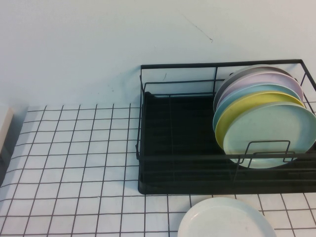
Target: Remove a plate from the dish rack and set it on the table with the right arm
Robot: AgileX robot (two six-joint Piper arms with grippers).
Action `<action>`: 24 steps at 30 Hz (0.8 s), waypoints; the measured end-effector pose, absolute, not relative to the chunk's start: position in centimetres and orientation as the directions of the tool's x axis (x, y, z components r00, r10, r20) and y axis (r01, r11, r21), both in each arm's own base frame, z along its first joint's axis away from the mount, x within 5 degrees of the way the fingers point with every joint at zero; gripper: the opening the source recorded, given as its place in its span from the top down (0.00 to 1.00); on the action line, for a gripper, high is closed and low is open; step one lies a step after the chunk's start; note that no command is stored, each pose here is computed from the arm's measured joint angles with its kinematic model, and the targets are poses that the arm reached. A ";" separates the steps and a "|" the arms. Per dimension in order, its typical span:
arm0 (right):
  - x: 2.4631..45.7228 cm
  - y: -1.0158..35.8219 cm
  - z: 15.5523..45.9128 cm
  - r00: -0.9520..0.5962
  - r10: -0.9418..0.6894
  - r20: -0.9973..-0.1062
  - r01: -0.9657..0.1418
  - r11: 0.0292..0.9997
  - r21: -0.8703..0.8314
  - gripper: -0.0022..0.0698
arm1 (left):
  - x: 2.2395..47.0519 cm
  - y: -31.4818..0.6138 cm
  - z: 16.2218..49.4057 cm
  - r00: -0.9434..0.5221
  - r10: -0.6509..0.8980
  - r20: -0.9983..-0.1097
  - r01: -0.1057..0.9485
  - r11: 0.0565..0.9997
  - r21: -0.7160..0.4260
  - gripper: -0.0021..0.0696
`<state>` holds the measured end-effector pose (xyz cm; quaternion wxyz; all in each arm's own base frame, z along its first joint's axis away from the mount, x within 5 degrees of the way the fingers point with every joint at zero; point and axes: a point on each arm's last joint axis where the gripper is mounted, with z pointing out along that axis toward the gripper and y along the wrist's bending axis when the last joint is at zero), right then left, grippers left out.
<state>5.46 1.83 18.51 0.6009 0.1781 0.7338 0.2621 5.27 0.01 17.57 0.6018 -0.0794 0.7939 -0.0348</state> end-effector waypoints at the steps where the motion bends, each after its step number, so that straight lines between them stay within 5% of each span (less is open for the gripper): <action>1: 5.4 1.9 18.5 -0.221 0.550 -0.805 -0.062 0.816 0.575 0.97 | 5.3 0.0 17.6 -0.263 -0.168 -0.950 -0.084 0.985 -0.151 0.98; 7: 4.7 3.3 19.8 -0.348 0.397 -0.849 -0.189 0.858 0.478 0.97 | 5.3 0.0 17.6 -0.263 -0.168 -0.950 -0.084 0.985 -0.151 0.98; 14: 5.9 3.8 27.9 -0.376 -0.136 -0.917 -0.427 0.903 0.041 0.97 | 5.3 0.0 17.6 -0.263 -0.168 -0.950 -0.084 0.985 -0.151 0.98; 19: 8.7 3.7 31.5 -0.262 -0.569 -0.780 -0.647 0.703 -0.295 0.90 | 5.3 0.0 17.6 -0.263 -0.168 -0.950 -0.084 0.985 -0.151 0.98; 24: 12.9 3.6 33.1 -0.163 -0.690 -0.706 -0.734 0.563 -0.380 0.65 | 5.3 0.0 17.6 -0.263 -0.168 -0.950 -0.084 0.985 -0.151 0.98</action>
